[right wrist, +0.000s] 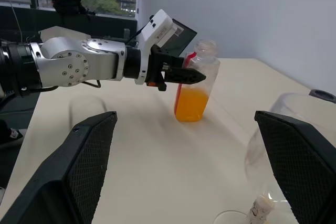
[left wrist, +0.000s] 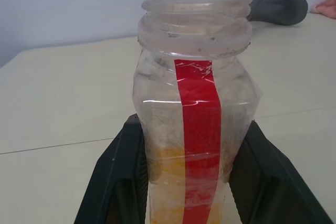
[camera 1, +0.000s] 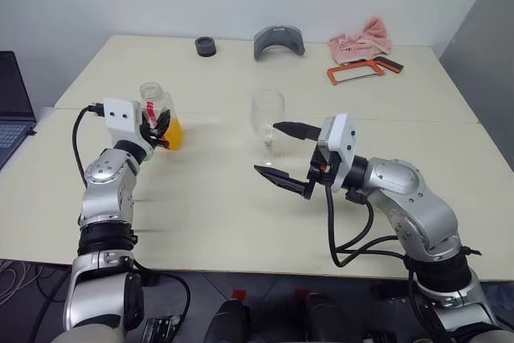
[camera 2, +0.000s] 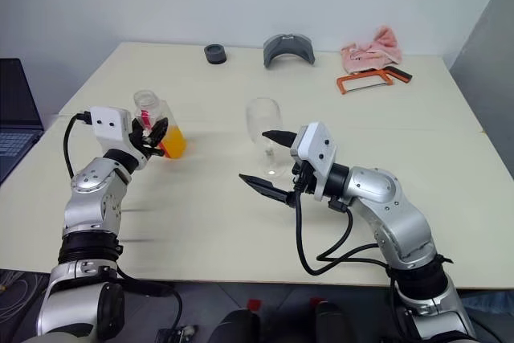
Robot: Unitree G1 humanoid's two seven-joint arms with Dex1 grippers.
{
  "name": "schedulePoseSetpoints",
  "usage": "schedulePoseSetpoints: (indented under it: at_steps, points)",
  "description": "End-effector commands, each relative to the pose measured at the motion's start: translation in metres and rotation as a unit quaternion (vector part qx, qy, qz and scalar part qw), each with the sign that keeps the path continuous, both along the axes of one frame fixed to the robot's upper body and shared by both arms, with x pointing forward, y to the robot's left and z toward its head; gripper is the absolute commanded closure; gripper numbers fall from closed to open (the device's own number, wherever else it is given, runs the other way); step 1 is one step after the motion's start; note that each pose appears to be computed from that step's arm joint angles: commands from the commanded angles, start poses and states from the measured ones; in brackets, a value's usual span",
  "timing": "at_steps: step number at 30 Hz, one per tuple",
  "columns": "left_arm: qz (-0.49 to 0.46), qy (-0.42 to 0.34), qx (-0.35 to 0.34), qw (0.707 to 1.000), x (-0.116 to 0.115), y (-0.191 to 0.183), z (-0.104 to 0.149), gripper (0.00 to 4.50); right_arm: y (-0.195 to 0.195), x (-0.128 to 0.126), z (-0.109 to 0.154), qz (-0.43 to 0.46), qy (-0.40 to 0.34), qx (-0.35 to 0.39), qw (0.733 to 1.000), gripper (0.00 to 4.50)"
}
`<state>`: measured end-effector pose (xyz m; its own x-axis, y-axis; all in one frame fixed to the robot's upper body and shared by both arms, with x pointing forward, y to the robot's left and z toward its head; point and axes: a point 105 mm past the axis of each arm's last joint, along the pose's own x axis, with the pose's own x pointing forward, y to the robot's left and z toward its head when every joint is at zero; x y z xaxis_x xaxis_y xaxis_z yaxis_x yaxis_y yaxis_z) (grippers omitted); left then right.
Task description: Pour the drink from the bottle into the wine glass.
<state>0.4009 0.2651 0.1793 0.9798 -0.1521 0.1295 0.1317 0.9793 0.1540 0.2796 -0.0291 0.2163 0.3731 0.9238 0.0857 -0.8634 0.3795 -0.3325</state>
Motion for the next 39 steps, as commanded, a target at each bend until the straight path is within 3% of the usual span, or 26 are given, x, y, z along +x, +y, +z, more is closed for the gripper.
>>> schedulePoseSetpoints:
  at_steps: [1, 6, 9, 17, 24, 35, 39]
  points:
    - [-0.068, -0.070, 0.030, 0.995, -0.007, -0.038, 0.043, 2.83, -0.014, -0.003, 0.015, -0.022, -0.024, 0.028, 0.999, 0.00]
    - [-0.142, -0.083, 0.109, 0.980, -0.010, -0.080, 0.058, 2.83, -0.032, 0.004, 0.014, -0.070, -0.020, 0.036, 0.997, 0.00]
    - [-0.187, -0.119, 0.222, 0.950, -0.011, -0.110, 0.074, 2.84, -0.046, 0.012, 0.013, -0.122, -0.028, 0.049, 0.991, 0.00]
    - [-0.219, -0.174, 0.358, 0.891, -0.006, -0.131, 0.090, 2.84, -0.067, 0.006, 0.008, -0.123, -0.011, 0.047, 0.991, 0.00]
    - [-0.223, -0.211, 0.440, 0.844, -0.001, -0.134, 0.095, 2.84, -0.085, 0.008, 0.012, -0.126, -0.009, 0.017, 0.992, 0.00]
    - [-0.186, -0.271, 0.532, 0.780, 0.002, -0.129, 0.102, 2.84, -0.075, 0.007, 0.012, -0.113, -0.006, 0.021, 0.993, 0.00]
    - [-0.176, -0.285, 0.544, 0.769, 0.004, -0.129, 0.106, 2.84, -0.070, 0.008, 0.013, -0.109, -0.008, 0.021, 0.994, 0.00]
